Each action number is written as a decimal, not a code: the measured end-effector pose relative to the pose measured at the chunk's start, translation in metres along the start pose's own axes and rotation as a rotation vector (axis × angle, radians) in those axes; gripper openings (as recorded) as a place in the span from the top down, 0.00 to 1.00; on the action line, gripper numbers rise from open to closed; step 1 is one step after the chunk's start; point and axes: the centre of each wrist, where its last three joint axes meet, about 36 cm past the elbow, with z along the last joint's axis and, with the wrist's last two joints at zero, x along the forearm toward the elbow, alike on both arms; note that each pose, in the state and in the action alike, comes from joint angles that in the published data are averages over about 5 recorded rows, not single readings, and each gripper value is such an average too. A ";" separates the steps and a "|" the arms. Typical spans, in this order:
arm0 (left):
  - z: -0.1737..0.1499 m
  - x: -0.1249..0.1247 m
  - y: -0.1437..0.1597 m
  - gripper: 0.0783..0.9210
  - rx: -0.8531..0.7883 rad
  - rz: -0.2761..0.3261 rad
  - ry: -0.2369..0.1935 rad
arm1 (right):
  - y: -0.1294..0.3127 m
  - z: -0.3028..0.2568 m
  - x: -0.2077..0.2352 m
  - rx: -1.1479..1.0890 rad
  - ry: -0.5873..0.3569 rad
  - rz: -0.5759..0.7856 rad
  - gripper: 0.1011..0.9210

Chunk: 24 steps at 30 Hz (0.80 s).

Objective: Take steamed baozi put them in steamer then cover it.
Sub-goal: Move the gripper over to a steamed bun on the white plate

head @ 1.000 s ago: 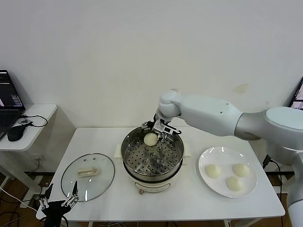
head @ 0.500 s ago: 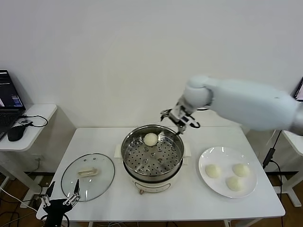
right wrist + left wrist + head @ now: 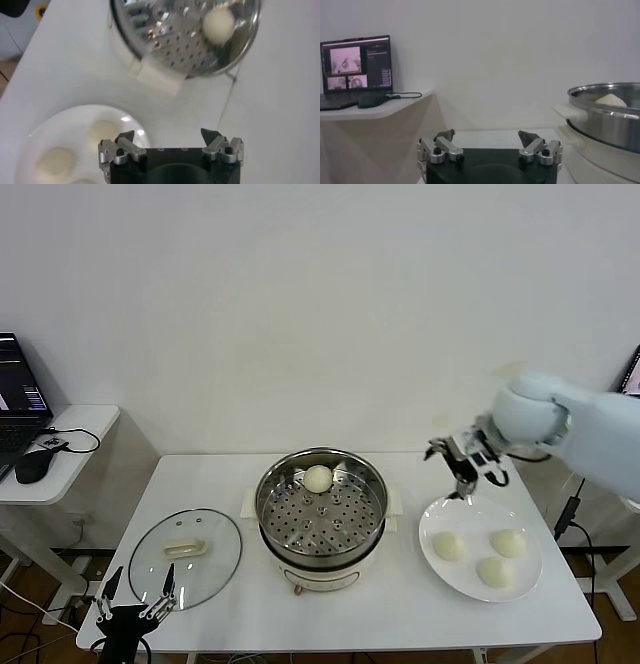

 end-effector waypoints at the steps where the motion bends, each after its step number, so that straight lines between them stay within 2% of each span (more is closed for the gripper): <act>1: 0.000 0.000 0.000 0.12 -0.001 -0.001 0.000 | 0.004 0.004 -0.005 -0.013 0.002 -0.004 0.12; 12: 0.001 0.005 0.002 0.12 -0.010 -0.017 0.012 | 0.043 0.040 -0.066 -0.110 0.043 -0.065 0.12; 24: 0.003 0.007 0.005 0.12 -0.014 -0.030 0.020 | 0.062 0.051 -0.117 -0.146 0.065 -0.117 0.12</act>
